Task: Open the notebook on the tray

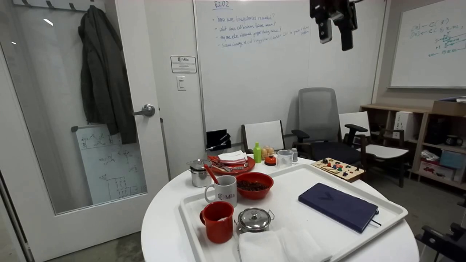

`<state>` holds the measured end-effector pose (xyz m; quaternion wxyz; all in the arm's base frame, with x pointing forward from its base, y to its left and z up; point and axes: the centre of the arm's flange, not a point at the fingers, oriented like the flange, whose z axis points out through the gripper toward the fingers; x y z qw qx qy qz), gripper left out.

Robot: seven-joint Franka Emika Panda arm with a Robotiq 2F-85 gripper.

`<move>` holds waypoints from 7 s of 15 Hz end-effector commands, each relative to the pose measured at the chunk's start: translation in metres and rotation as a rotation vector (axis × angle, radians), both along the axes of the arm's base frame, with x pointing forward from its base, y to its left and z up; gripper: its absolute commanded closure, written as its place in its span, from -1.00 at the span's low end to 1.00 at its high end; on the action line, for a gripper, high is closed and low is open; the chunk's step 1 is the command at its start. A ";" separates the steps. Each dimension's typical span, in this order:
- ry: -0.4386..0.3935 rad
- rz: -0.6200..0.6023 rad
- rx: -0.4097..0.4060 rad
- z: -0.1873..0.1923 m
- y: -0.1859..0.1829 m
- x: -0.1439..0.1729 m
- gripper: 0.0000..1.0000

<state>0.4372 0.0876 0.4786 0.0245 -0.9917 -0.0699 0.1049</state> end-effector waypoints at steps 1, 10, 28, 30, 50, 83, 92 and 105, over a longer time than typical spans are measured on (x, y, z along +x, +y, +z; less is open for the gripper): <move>0.072 -0.099 0.064 -0.049 -0.050 0.003 -1.00; 0.187 -0.320 0.001 -0.108 -0.105 -0.004 -1.00; 0.252 -0.100 0.353 -0.243 -0.196 0.045 -1.00; 0.239 -0.136 0.307 -0.250 -0.192 0.032 -1.00; 0.082 -0.442 0.306 -0.374 -0.294 0.094 -1.00; 0.076 -0.375 0.316 -0.480 -0.316 0.160 -1.00; 0.137 -0.366 0.390 -0.482 -0.309 0.162 -1.00; 0.184 -0.350 0.423 -0.487 -0.300 0.162 -1.00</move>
